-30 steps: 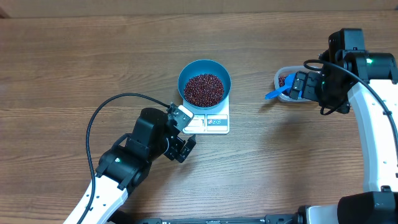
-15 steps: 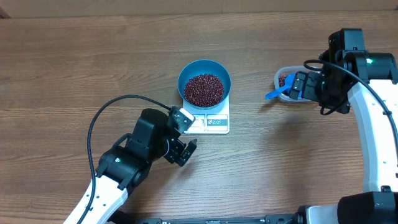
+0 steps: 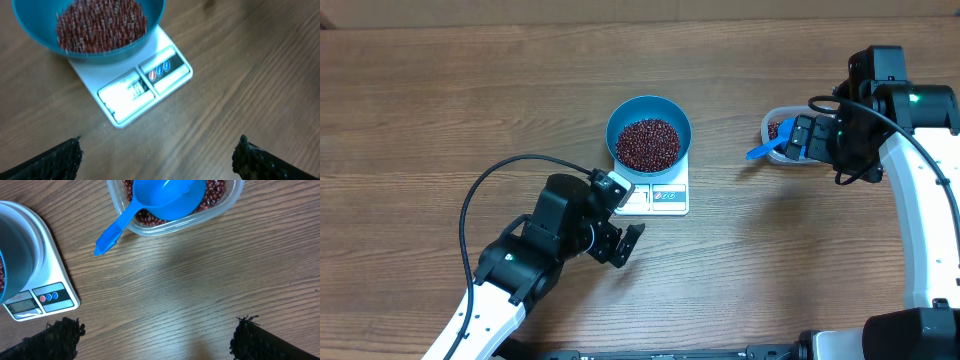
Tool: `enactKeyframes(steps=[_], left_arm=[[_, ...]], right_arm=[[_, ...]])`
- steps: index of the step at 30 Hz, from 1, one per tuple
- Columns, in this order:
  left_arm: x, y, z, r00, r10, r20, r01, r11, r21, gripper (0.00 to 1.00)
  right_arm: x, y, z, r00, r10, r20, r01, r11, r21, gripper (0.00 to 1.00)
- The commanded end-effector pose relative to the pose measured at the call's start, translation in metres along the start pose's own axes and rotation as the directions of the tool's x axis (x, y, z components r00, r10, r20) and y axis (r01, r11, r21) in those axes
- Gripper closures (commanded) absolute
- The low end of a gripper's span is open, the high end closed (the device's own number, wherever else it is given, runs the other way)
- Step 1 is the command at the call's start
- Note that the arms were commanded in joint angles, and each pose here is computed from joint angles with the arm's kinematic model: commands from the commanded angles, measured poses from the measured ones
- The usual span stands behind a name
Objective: Scoop item into bowl and weigh 150g on scale
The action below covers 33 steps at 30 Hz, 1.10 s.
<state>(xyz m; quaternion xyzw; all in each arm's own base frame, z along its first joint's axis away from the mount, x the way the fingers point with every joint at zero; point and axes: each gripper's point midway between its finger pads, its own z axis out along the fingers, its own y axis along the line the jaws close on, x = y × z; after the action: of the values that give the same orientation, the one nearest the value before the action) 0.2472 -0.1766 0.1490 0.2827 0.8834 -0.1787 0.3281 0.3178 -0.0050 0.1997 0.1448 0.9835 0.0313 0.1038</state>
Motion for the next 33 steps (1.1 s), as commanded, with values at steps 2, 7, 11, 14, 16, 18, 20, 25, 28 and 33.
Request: enactKeyframes(steps=[2, 7, 11, 14, 16, 18, 20, 25, 28, 33], left_arm=[[-0.008, 0.002, -0.01, 0.998, -0.06, -0.012, 0.06, 0.998, 0.005, 0.0], [-0.013, 0.007, -0.021, 0.996, -0.082, -0.028, 0.082, 0.997, -0.014, 0.0], [-0.017, 0.012, -0.025, 0.993, -0.103, -0.054, 0.102, 0.994, -0.025, 0.0], [-0.021, 0.016, -0.023, 0.99, -0.118, -0.083, 0.116, 0.993, -0.032, 0.0], [-0.025, 0.019, -0.021, 0.986, -0.129, -0.101, 0.126, 0.991, -0.038, 0.0], [-0.029, 0.022, -0.019, 0.983, -0.138, -0.118, 0.134, 0.99, -0.042, 0.0], [-0.033, 0.024, -0.017, 0.98, -0.147, -0.135, 0.142, 0.989, -0.046, 0.0], [-0.049, 0.047, -0.012, 0.96, -0.247, -0.132, 0.233, 0.966, -0.113, 0.0], [-0.058, 0.059, -0.009, 0.955, -0.272, -0.118, 0.256, 0.957, -0.134, 0.0], [-0.073, 0.075, -0.004, 0.957, -0.269, -0.108, 0.25, 0.954, -0.167, 0.0]], right_arm=[[-0.005, 0.003, -0.008, 0.999, -0.019, 0.035, 0.02, 1.0, -0.011, 0.0], [-0.005, 0.003, -0.008, 0.999, -0.02, 0.035, 0.02, 1.0, -0.011, 0.0], [-0.005, 0.003, -0.008, 0.999, -0.02, 0.035, 0.02, 1.0, -0.011, 0.0], [-0.005, 0.003, -0.008, 0.999, -0.02, 0.035, 0.02, 1.0, -0.011, 0.0], [-0.005, 0.003, -0.008, 0.999, -0.02, 0.035, 0.02, 1.0, -0.011, 0.0], [-0.005, 0.003, -0.008, 0.999, -0.02, 0.035, 0.02, 1.0, -0.011, 0.0], [-0.005, 0.003, -0.008, 0.999, -0.019, 0.035, 0.02, 1.0, -0.011, 0.0], [-0.005, 0.003, -0.008, 0.999, -0.019, 0.035, 0.02, 1.0, -0.011, 0.0], [-0.005, 0.003, -0.008, 0.999, -0.02, 0.035, 0.02, 1.0, -0.011, 0.0], [-0.005, 0.003, -0.008, 0.999, -0.02, 0.035, 0.02, 1.0, -0.011, 0.0]])
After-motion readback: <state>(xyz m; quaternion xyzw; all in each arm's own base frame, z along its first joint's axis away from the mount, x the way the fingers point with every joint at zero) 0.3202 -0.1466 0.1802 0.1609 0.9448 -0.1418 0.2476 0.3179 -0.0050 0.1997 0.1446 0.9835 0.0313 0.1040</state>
